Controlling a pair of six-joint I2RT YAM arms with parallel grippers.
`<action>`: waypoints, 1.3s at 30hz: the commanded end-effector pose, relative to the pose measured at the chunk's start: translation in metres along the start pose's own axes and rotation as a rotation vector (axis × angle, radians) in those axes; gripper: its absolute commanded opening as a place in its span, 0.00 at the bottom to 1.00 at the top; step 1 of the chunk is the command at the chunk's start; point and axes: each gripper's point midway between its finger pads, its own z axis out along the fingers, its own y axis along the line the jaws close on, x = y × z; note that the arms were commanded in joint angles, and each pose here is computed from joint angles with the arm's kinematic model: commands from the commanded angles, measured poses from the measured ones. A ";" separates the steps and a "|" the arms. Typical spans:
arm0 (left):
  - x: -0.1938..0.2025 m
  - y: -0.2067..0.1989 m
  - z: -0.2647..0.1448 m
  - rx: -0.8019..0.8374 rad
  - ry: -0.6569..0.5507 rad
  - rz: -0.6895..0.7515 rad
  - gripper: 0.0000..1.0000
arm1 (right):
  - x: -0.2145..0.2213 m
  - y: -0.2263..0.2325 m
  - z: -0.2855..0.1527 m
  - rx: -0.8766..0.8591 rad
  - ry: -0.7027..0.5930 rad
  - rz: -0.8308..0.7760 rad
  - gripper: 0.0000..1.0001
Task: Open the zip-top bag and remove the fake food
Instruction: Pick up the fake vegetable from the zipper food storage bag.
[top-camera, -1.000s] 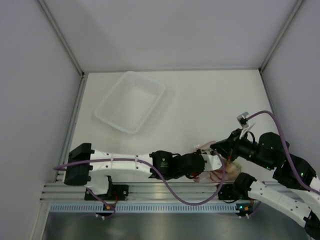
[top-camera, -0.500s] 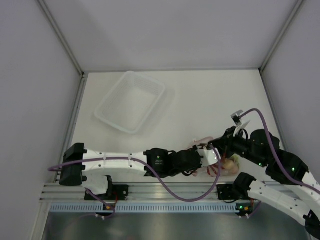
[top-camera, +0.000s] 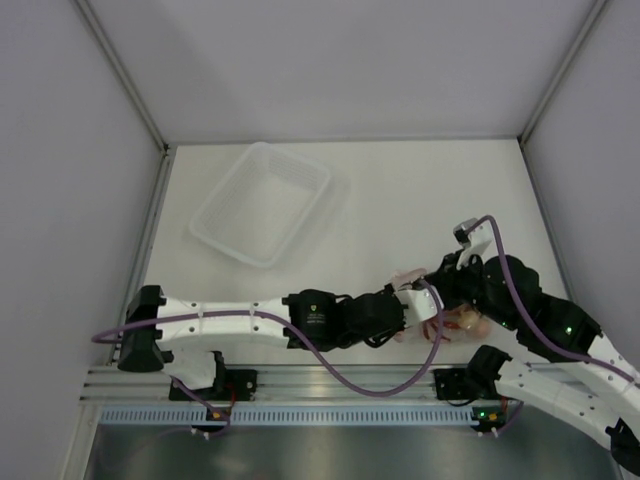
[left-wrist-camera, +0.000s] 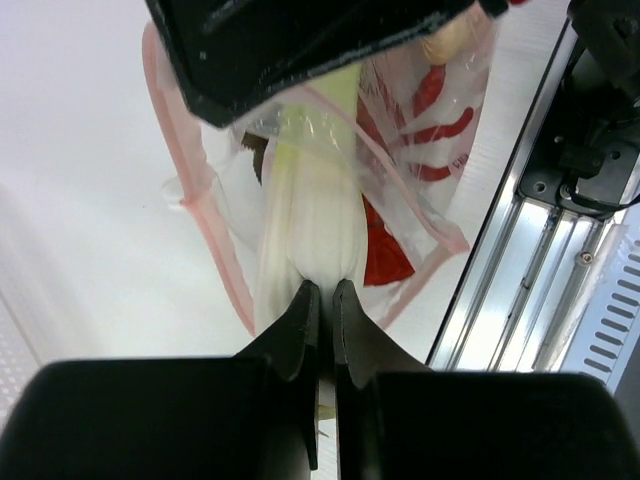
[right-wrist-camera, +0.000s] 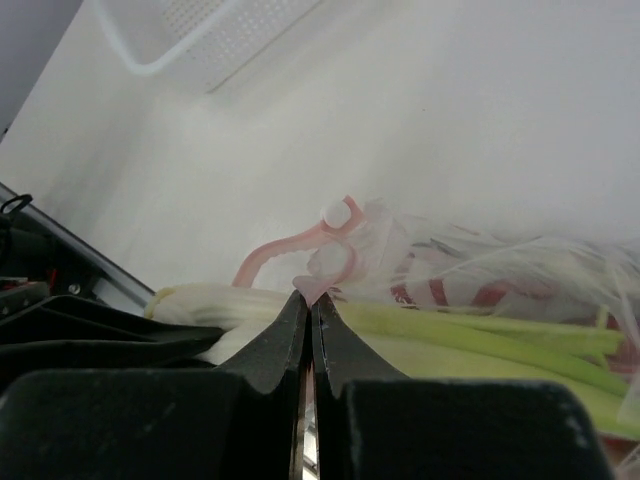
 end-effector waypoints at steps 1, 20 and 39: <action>-0.023 0.017 -0.029 -0.034 -0.080 -0.078 0.00 | -0.017 -0.018 0.004 0.104 -0.086 -0.015 0.00; 0.025 0.133 -0.115 -0.516 -0.053 -0.324 0.00 | -0.031 -0.057 0.002 0.360 -0.142 0.031 0.00; 0.060 0.335 -0.106 -0.788 -0.076 -0.373 0.00 | -0.038 -0.043 0.008 0.274 -0.182 0.023 0.00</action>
